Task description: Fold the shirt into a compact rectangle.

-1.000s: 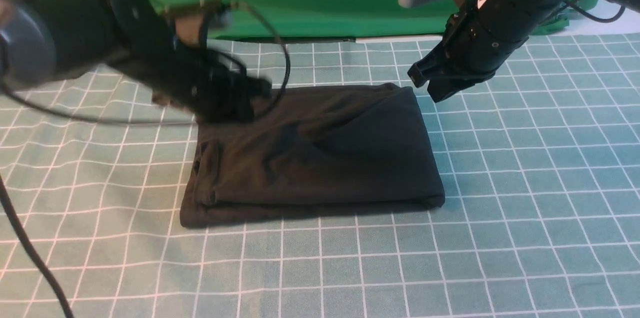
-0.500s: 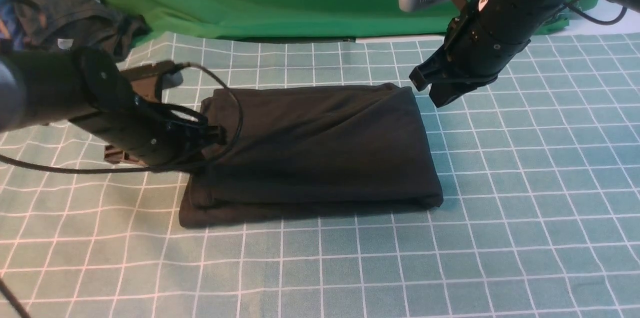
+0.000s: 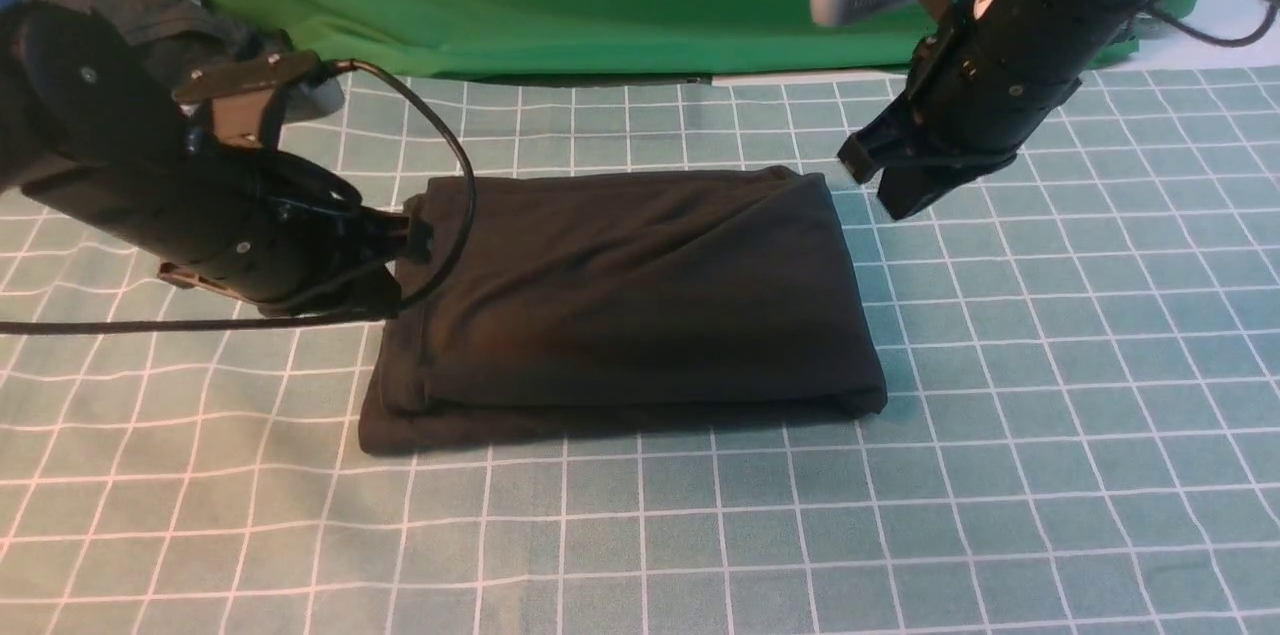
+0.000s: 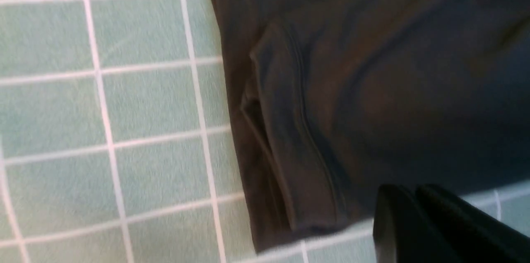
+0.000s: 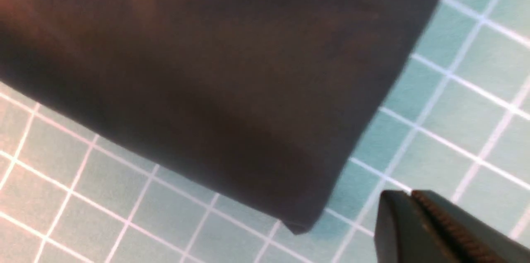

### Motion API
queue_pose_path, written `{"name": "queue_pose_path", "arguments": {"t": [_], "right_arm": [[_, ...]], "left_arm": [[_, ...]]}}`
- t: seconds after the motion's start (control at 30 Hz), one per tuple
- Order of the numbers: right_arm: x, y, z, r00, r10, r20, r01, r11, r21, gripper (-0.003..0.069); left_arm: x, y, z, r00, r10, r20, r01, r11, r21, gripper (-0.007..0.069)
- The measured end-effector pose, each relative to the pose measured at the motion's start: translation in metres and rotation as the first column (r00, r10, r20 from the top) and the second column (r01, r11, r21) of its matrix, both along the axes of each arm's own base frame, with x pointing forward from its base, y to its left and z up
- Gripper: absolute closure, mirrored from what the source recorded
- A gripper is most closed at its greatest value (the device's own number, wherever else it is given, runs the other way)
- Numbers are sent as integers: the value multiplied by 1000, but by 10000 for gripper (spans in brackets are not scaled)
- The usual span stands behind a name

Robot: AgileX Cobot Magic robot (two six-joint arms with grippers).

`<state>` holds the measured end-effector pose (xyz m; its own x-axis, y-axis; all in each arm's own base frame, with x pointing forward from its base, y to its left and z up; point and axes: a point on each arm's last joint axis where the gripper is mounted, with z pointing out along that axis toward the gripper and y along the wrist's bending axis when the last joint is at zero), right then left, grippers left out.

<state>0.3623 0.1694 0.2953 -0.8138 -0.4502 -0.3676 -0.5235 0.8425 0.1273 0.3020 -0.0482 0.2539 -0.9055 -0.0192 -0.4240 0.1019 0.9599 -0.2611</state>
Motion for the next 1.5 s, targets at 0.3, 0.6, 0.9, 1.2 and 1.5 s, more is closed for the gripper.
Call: {"name": "queue_pose_path", "arguments": {"t": [0.3,0.6,0.9,1.2,1.5], "right_arm": [[-59,-54,121,934,-107,341,64,989,134,641],[-190,-104,190,545,-309,780,-14,926,377,640],[-287,-146,136,85,-502,861,-148,848,509,640],[-344,-167,95,-136,-571,810,-246,811,531,636],[-361,-173,94,-218,-567,794,-270,817,509,601]], "left_arm": [[-67,6,82,982,-28,185,28,1000,5,614],[-179,12,157,852,-27,523,59,997,-46,614],[-274,20,179,684,2,729,68,995,-67,614],[-306,27,179,604,15,797,34,998,-45,614],[-283,21,159,603,84,793,54,988,-146,614]]}}
